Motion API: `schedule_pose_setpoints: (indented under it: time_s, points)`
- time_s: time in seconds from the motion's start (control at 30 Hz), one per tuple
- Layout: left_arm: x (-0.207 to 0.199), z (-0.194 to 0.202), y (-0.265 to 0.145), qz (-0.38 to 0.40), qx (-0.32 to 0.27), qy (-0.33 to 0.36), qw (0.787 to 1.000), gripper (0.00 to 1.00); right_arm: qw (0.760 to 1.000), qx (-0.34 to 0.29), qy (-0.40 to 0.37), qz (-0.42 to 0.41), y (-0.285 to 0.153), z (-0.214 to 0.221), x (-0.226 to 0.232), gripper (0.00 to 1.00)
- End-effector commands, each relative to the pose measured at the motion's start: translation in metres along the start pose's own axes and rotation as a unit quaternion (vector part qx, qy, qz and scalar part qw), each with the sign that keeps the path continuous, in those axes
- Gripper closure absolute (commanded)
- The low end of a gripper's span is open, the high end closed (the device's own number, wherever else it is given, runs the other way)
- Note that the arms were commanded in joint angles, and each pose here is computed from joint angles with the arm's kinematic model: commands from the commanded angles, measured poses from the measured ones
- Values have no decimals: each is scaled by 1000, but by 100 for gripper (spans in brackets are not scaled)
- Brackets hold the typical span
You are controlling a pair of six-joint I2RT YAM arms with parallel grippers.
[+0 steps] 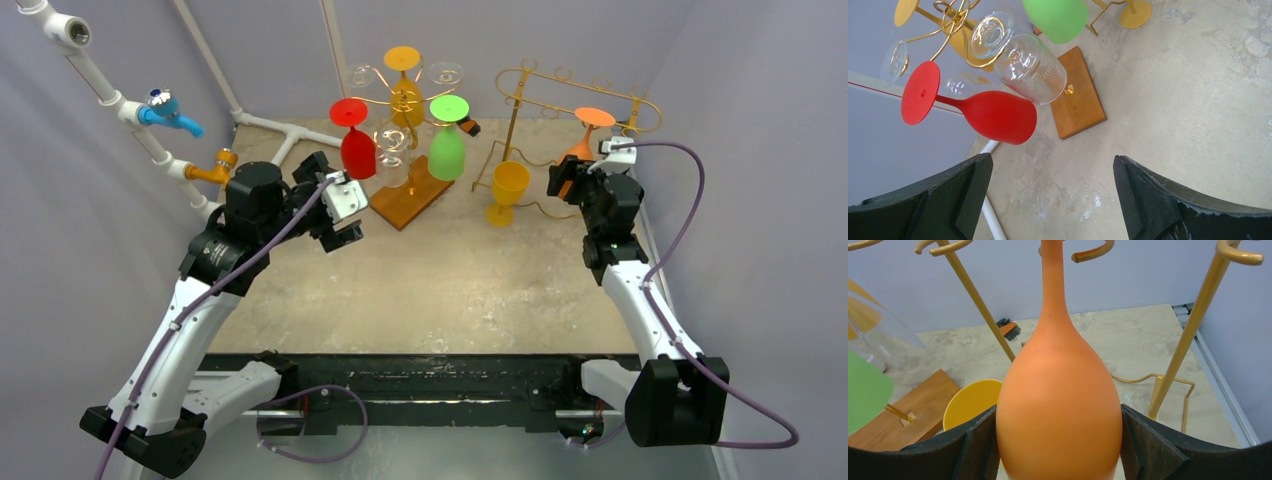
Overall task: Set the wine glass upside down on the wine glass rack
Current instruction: Turn the wine glass upside down at the wine rack.
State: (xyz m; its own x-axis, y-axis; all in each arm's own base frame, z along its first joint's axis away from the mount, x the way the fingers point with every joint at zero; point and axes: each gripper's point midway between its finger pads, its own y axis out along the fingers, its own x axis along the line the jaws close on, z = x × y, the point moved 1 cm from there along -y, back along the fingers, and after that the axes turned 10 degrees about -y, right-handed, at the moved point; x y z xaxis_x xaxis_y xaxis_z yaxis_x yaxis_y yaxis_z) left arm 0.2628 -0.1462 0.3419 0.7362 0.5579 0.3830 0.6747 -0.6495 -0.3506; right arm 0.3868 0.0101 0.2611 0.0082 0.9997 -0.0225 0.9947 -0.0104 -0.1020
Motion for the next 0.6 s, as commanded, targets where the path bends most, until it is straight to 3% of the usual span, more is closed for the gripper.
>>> schedule_pose_setpoints:
  time_s: [0.0, 0.43, 0.57]
  points:
    - [6, -5, -6, -20, -9, 12, 1000, 0, 999, -43, -8, 7, 0, -27, -6, 49]
    - [6, -7, -4, -16, -11, 12, 1000, 0, 999, -26, -8, 23, 19, -13, -12, 47]
    - [6, -7, -5, -15, -10, 12, 1000, 0, 999, -26, -2, 35, 22, -12, -16, 39]
